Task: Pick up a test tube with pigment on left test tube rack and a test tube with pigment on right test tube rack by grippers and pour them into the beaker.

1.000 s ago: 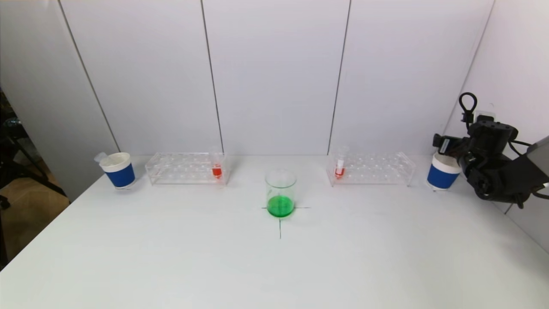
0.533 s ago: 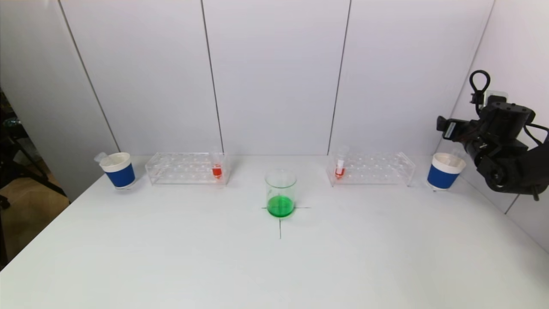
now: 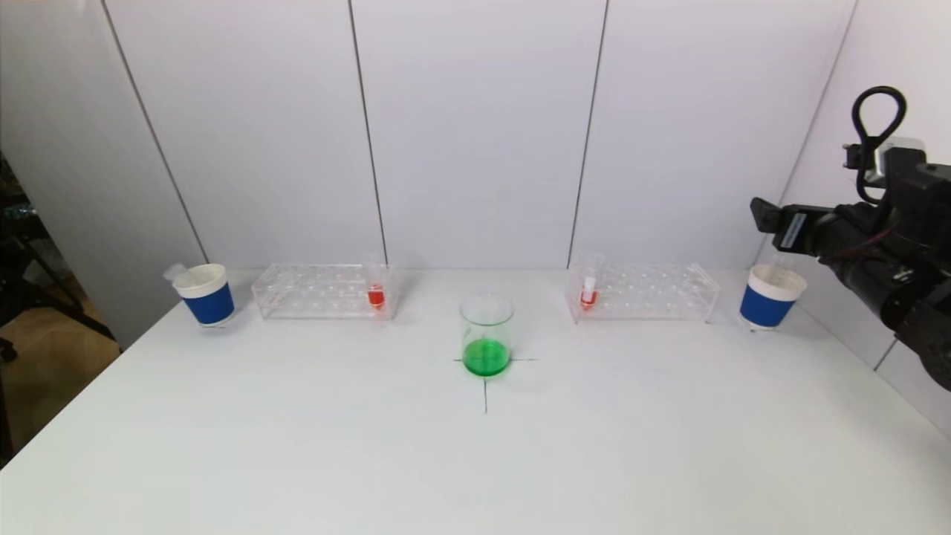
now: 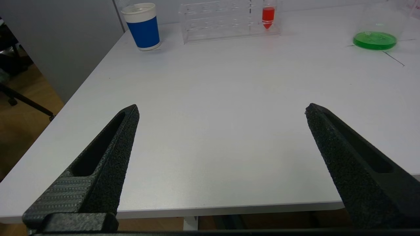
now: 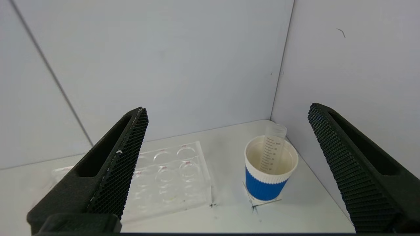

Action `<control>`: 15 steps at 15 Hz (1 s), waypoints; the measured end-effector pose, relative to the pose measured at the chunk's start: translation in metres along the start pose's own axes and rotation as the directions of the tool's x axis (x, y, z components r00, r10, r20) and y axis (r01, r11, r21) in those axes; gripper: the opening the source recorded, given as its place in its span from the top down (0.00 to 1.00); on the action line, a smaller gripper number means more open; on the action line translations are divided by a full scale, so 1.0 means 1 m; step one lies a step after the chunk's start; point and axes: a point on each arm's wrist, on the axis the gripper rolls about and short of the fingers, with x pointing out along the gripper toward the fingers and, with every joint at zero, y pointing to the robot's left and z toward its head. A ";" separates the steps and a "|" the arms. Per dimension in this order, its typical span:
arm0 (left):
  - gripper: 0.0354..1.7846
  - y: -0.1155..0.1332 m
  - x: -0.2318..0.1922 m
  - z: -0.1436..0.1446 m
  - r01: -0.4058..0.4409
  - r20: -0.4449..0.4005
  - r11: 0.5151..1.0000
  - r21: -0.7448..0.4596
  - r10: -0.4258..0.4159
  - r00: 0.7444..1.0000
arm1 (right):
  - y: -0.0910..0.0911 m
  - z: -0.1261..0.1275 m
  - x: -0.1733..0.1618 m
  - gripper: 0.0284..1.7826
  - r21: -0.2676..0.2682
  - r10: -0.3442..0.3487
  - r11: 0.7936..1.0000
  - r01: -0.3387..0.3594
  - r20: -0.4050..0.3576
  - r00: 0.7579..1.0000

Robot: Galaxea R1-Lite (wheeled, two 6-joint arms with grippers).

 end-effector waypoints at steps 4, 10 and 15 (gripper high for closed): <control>0.01 0.000 0.000 0.000 0.000 0.000 1.000 0.000 0.000 1.000 | -0.009 0.012 -0.067 0.01 -0.016 0.036 0.999 -0.036 0.028 0.999; 0.01 0.000 0.000 0.000 0.000 0.000 1.000 0.000 0.000 1.000 | -0.038 0.009 -0.158 0.01 -0.058 0.045 0.998 -0.039 0.097 0.994; 0.01 0.000 0.000 0.000 0.000 0.000 1.000 0.000 0.000 1.000 | -0.060 -0.014 -0.221 0.01 -0.101 0.035 0.995 -0.020 0.149 0.988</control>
